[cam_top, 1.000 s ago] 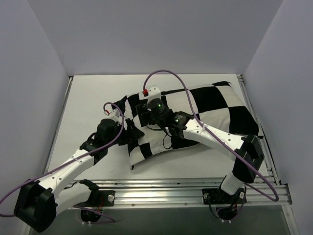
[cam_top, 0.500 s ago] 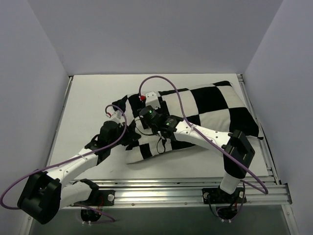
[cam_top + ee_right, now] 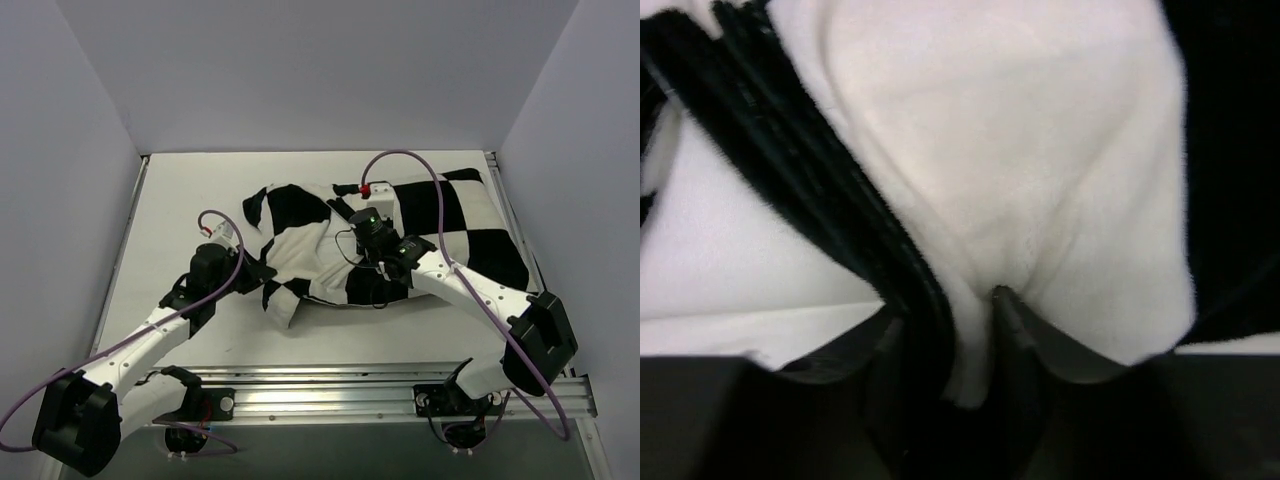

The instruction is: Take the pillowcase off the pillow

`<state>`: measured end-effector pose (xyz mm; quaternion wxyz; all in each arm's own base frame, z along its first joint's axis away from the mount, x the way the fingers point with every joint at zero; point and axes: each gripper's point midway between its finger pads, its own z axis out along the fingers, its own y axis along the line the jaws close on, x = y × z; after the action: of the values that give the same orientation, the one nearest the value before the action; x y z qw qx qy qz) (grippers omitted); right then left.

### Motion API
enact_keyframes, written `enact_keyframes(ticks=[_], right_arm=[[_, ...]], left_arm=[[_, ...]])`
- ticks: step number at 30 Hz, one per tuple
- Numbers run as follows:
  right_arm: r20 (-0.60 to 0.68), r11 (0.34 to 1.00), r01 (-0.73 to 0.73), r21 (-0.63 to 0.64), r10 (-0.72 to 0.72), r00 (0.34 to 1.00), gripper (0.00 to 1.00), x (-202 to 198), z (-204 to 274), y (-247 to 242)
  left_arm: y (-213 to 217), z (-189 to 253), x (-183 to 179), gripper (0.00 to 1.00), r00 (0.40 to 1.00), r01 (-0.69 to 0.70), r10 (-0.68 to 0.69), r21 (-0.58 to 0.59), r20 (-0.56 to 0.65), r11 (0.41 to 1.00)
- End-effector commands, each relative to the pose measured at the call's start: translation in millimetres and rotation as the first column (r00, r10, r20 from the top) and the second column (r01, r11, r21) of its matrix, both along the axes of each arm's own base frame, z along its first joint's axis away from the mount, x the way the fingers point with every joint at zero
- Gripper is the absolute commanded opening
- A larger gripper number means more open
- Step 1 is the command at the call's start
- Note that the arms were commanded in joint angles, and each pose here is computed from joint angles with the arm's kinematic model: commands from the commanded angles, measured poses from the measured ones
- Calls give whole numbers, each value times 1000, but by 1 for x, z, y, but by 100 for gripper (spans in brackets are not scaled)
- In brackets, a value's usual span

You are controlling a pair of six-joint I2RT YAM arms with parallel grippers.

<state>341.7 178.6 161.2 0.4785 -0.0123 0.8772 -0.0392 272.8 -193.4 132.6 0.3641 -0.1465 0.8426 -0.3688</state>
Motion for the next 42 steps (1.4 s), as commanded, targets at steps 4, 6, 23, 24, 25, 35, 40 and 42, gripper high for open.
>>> enact_keyframes(ticks=[4, 6, 23, 24, 25, 35, 40, 42], right_arm=[[-138, 988, -90, 124, 107, 985, 10, -24, -41, 11], [-137, 970, -134, 203, 163, 977, 0, -24, -44, 29], [-105, 905, -191, 381, 247, 963, 0, -20, -54, 69], [-102, 904, -193, 382, 249, 963, 0, -20, -54, 69], [-101, 903, -192, 383, 247, 964, 0, -20, -54, 69], [-103, 917, -167, 361, 218, 971, 0, -22, -63, 59], [-126, 934, -122, 335, 173, 977, 0, -23, -74, 45], [-138, 937, -94, 337, 148, 979, 0, -22, -78, 37]], left_arm=[[37, 11, 23, 2, 996, -87, 81, 178, 42, 980], [30, 16, 26, 2, 998, -44, 38, 183, 40, 982], [-64, 114, 32, 90, 956, 16, -151, 468, 252, 884], [-67, 112, 35, 90, 956, 3, -145, 488, 254, 873], [-73, 103, 42, 89, 959, -3, -145, 521, 242, 854], [-38, 43, 59, 43, 984, -154, 41, 697, 175, 701], [2, 37, 48, 22, 978, -205, 130, 672, 161, 712], [20, 26, 39, 19, 979, -204, 155, 663, 134, 720]])
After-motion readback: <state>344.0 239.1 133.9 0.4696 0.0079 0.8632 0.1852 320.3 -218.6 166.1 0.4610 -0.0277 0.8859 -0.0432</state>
